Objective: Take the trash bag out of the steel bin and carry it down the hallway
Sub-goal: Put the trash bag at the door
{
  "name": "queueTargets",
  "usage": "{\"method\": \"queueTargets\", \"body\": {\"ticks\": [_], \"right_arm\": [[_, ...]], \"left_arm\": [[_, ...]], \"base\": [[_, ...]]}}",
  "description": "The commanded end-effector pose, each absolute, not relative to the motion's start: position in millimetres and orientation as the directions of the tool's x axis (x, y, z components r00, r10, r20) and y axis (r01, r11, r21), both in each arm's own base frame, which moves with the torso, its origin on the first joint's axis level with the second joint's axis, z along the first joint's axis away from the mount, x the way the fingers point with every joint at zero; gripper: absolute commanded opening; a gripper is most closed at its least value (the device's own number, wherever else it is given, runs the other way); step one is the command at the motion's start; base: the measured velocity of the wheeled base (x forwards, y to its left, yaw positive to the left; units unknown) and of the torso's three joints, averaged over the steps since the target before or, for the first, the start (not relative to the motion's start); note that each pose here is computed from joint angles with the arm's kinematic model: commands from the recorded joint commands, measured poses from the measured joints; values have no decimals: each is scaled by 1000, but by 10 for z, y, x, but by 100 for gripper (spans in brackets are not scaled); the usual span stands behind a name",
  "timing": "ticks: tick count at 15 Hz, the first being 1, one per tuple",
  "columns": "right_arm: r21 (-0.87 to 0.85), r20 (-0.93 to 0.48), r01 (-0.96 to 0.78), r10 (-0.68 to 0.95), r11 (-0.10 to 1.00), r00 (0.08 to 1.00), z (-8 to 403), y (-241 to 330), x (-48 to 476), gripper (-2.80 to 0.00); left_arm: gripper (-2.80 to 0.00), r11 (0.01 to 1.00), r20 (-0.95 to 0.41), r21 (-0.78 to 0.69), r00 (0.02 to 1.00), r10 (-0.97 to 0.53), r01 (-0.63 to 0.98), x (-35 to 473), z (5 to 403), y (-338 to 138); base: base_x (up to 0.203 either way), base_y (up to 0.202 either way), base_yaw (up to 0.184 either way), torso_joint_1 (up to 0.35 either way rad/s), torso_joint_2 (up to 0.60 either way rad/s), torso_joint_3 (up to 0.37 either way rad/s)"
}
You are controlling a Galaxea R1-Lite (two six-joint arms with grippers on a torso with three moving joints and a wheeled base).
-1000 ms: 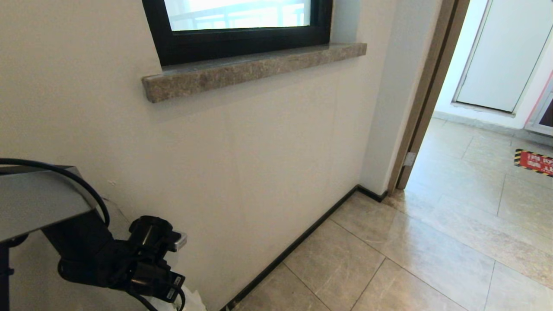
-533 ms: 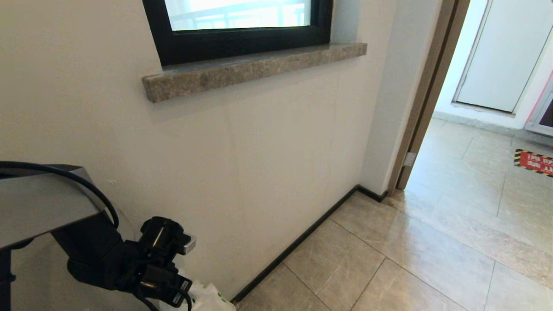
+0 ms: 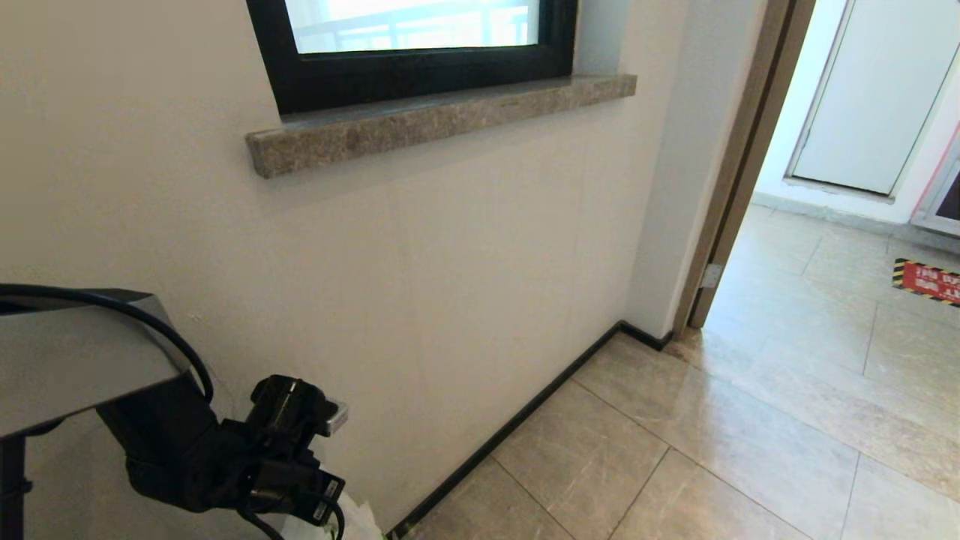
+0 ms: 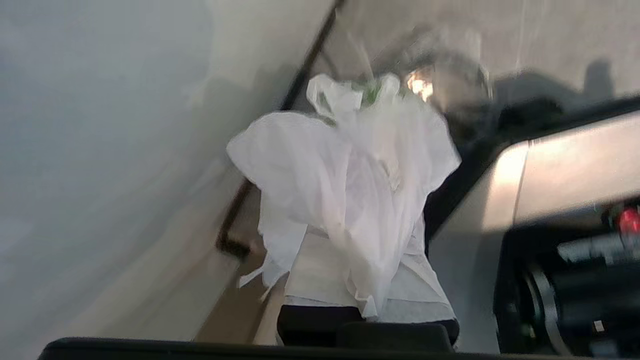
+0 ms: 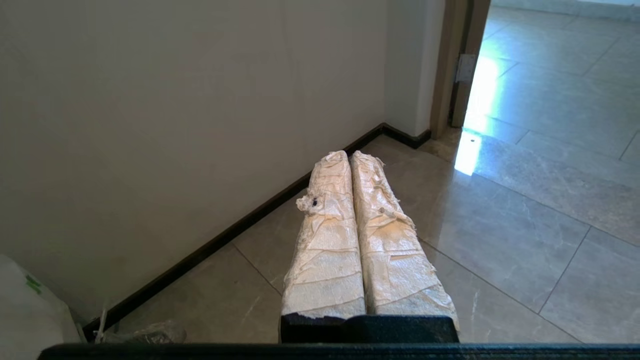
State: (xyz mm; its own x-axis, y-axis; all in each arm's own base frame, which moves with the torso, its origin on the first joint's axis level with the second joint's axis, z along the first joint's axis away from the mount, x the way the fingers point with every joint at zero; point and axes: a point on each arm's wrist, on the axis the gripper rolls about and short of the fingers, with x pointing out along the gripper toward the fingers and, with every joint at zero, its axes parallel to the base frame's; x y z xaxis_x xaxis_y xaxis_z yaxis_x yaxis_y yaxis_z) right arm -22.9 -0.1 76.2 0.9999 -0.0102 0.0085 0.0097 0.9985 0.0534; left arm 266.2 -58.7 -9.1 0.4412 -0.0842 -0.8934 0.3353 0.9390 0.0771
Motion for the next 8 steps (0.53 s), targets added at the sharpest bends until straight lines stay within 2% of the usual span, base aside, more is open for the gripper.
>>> {"method": "queueTargets", "body": {"ticks": [1,4,8], "right_arm": [[54,9,10,-10,999,1000,762,-1,-229,-280],[54,9,10,-11,999,1000,762,-1,-229,-280],[54,9,10,-11,999,1000,762,-1,-229,-280]], "left_arm": [[-280,937,-881,81,464,-93,341,2675,-123,-590],[-280,939,-888,80,451,-86,335,2670,-193,-588],[-280,938,-887,81,454,-86,336,2679,-193,-590]], "base": [[0,0,0,0,0,0],[0,0,0,0,0,0],[-177,0,0,3,4,5]]}}
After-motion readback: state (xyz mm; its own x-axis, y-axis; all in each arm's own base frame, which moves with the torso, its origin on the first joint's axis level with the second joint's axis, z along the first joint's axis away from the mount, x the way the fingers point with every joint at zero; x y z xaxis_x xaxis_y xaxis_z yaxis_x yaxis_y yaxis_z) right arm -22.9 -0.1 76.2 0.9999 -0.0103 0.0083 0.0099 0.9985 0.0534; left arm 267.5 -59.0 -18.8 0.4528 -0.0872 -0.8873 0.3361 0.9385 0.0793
